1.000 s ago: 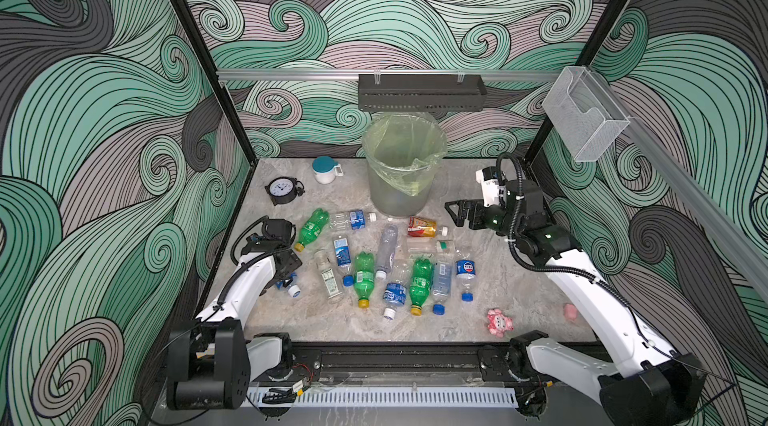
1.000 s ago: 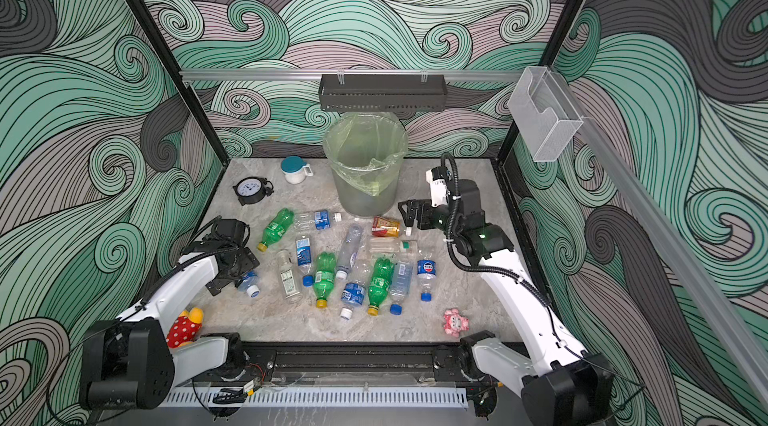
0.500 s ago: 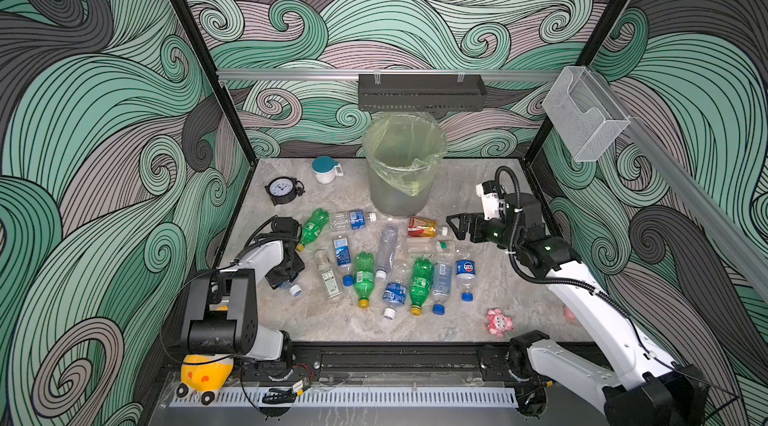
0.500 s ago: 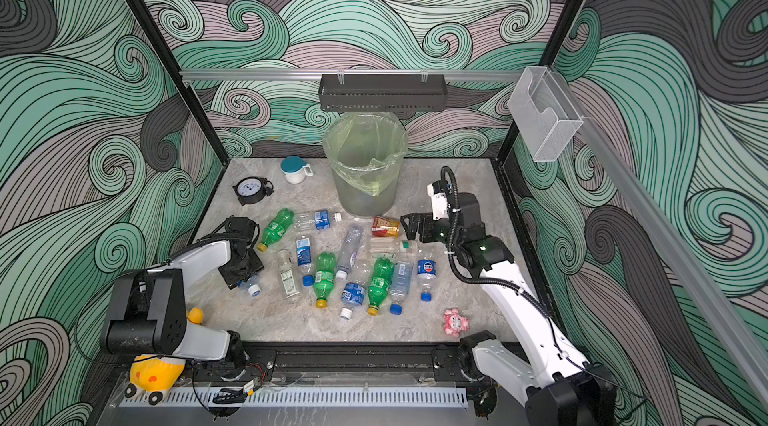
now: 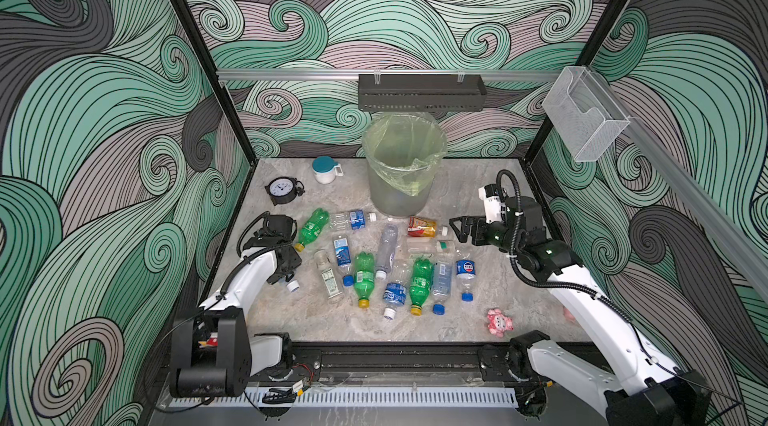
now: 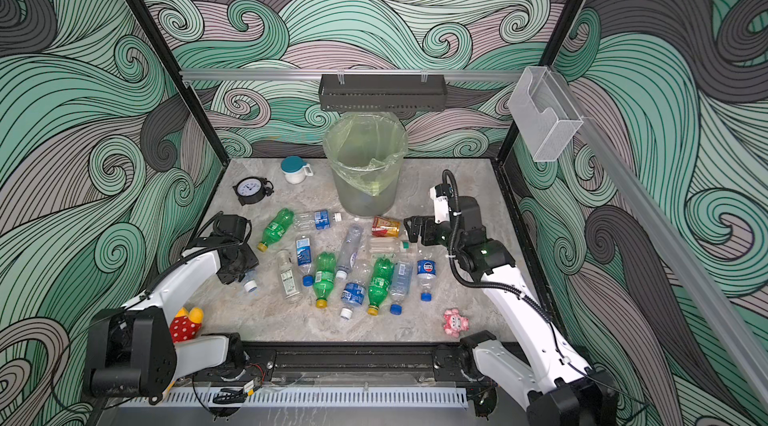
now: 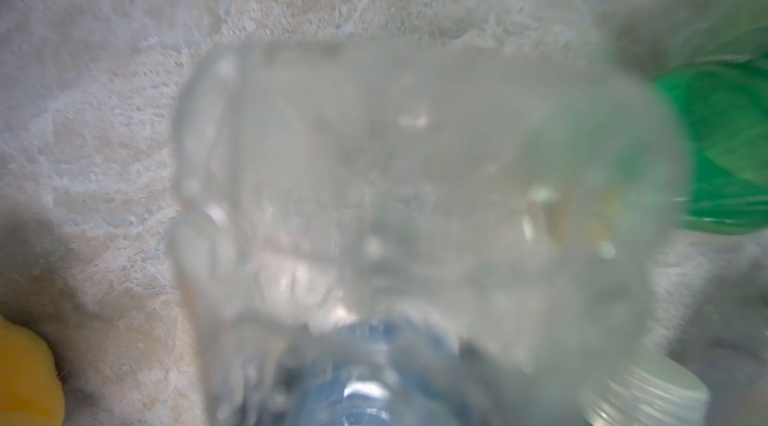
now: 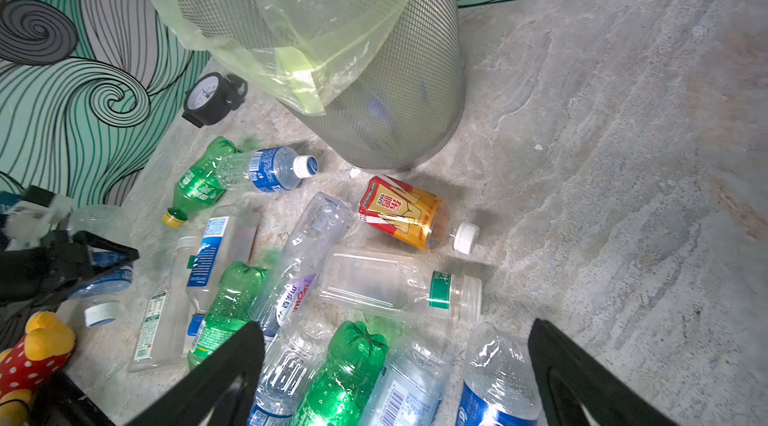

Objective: Throw the plastic bottles in the bin
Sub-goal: 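Grasp a clear blue-labelled bottle with the left gripper and lift it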

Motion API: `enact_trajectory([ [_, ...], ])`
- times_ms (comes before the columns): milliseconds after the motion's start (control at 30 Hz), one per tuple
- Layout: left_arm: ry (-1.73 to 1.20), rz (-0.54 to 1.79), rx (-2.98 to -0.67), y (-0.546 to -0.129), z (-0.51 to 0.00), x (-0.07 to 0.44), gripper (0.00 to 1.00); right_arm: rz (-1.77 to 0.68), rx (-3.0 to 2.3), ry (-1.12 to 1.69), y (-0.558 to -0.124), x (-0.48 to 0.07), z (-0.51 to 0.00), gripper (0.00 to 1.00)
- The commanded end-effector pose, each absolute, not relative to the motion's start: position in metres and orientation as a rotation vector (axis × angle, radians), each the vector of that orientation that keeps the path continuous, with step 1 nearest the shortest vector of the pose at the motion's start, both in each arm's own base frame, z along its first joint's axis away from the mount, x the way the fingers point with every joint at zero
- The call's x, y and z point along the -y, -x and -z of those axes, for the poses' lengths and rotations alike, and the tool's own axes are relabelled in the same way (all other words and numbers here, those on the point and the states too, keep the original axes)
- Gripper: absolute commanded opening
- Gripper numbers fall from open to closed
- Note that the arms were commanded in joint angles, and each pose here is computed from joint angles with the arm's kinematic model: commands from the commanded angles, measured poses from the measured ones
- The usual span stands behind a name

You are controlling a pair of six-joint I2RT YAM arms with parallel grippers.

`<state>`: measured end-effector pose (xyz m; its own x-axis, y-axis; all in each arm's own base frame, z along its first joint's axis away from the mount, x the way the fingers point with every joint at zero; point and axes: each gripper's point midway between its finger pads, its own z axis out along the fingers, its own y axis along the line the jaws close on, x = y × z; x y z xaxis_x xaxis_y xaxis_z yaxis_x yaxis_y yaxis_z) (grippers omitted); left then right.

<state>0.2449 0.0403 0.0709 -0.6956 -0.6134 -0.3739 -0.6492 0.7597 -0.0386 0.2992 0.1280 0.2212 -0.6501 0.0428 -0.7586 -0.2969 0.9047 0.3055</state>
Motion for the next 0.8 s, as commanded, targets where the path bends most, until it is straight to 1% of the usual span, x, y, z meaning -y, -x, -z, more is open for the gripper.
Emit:
enact_trajectory([
  [0, 0.913, -0.055, -2.558, -0.249, -0.098, -0.033, 0.32, -0.458, -2.244, 0.149, -0.292, -0.116, -0.215, 0.99],
  [267, 0.747, 0.041, -2.523, -0.256, -0.15, -0.021, 0.31, -0.442, -2.264, 0.124, -0.282, -0.109, -0.201, 0.99],
  [433, 0.499, 0.195, -2.51, -0.262, -0.179, 0.003, 0.31, -0.429, -2.268, 0.121, -0.281, -0.107, -0.198, 0.99],
  [667, 0.307, 0.274, -2.429, -0.263, -0.207, 0.018, 0.31, -0.423, -2.284, 0.118, -0.281, -0.106, -0.19, 0.99],
  [767, 0.227, 0.36, -2.394, -0.275, -0.219, 0.032, 0.31, -0.425, -2.286, 0.115, -0.282, -0.106, -0.19, 0.99],
])
